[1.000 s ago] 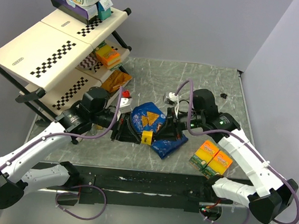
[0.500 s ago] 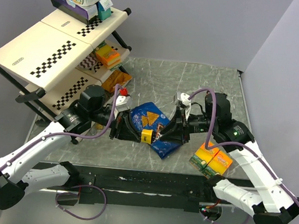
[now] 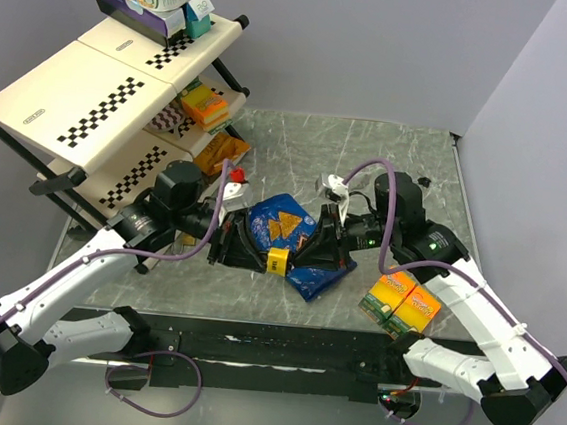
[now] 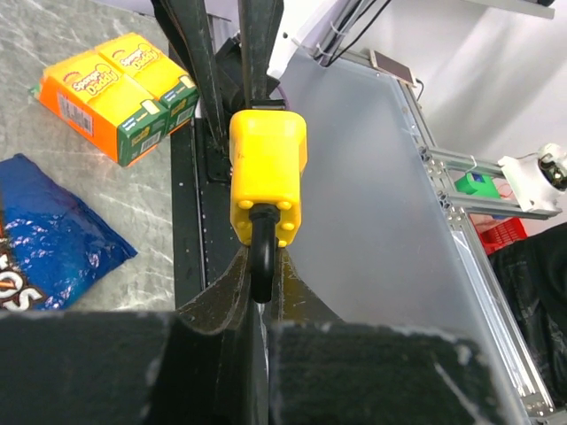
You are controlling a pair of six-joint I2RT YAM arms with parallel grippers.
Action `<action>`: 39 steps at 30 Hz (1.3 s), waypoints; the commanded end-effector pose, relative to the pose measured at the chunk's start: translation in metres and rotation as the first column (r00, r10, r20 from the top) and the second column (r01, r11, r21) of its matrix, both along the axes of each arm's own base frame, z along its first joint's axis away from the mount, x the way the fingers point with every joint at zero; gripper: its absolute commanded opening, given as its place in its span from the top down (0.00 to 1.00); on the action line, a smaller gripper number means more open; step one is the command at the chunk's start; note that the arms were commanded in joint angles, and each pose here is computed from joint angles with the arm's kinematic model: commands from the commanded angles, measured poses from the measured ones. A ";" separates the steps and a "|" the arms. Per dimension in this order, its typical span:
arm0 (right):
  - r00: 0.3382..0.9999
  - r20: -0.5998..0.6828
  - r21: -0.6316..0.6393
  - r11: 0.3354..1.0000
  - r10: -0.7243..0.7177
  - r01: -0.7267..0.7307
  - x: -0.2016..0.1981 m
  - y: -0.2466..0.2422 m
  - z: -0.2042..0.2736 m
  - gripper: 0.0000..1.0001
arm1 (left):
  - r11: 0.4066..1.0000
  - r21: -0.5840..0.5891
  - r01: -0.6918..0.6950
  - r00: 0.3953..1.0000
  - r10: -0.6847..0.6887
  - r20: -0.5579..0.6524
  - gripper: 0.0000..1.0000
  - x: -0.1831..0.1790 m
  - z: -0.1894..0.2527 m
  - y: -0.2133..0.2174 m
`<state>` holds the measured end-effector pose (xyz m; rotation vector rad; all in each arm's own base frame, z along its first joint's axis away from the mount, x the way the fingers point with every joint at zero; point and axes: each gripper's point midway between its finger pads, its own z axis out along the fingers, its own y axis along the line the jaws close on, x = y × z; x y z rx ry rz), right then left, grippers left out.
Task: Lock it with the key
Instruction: Adjust the lock.
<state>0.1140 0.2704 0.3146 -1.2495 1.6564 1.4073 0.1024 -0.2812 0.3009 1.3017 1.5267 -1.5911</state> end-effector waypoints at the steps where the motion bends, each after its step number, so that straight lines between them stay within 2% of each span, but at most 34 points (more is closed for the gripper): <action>1: 0.999 0.051 0.069 0.998 -0.002 -0.002 0.010 0.019 0.020 0.77 | 0.996 -0.084 0.038 0.994 -0.029 0.105 0.99 -0.002 0.024 -0.013; 7: 0.999 -0.028 0.056 0.998 -0.034 0.036 0.022 0.028 0.016 0.79 | 0.998 -0.067 -0.003 0.996 0.009 0.087 0.99 -0.003 0.016 -0.023; 10: 0.999 -0.001 0.030 0.999 -0.037 0.037 0.024 0.024 0.014 0.75 | 0.998 -0.055 -0.026 0.997 0.030 0.068 0.99 0.002 0.015 -0.020; 13: 0.995 0.045 -0.030 0.996 -0.085 0.086 0.038 0.002 0.000 0.54 | 0.997 -0.020 -0.070 0.997 0.070 0.012 0.99 0.016 0.010 -0.011; 14: 0.992 0.082 -0.036 0.994 -0.101 0.104 0.042 -0.006 -0.001 0.42 | 0.996 -0.008 -0.094 0.996 0.094 0.000 0.99 0.024 0.008 -0.006; 15: 0.973 0.183 -0.053 0.987 -0.141 0.153 0.058 -0.018 -0.005 0.36 | 0.995 0.000 -0.102 0.995 0.102 -0.003 0.99 0.027 0.009 -0.005; 17: 0.948 0.280 -0.097 0.978 -0.152 0.186 0.060 -0.034 -0.010 0.24 | 0.991 0.052 -0.127 0.991 0.129 -0.046 0.99 0.034 0.000 -0.004; 18: 0.908 0.391 -0.121 0.970 -0.150 0.212 0.069 -0.041 -0.012 0.20 | 0.988 0.063 -0.140 0.988 0.143 -0.052 0.99 0.037 0.002 -0.004; 20: 0.863 0.478 -0.115 0.963 -0.161 0.243 0.071 -0.049 -0.007 0.02 | 0.984 0.116 -0.135 0.982 0.149 -0.117 0.99 0.039 -0.007 -0.006; 25: 0.768 0.637 -0.152 0.966 -0.066 0.209 0.065 -0.041 0.005 0.01 | 0.968 0.207 -0.141 0.944 0.195 -0.266 0.99 0.050 -0.017 -0.015; 28: 0.715 0.699 -0.154 0.975 -0.009 0.163 0.057 -0.025 0.009 0.01 | 0.959 0.223 -0.175 0.922 0.239 -0.304 0.99 0.057 -0.015 -0.019; 32: 0.704 0.708 -0.204 0.970 0.051 0.135 0.054 -0.005 -0.002 0.01 | 0.937 0.248 -0.247 0.888 0.321 -0.330 0.99 0.068 -0.017 -0.021; 39: 0.693 0.718 -0.243 0.957 0.069 0.156 0.062 0.017 -0.028 0.04 | 0.929 0.256 -0.268 0.869 0.348 -0.352 0.99 0.070 -0.018 -0.022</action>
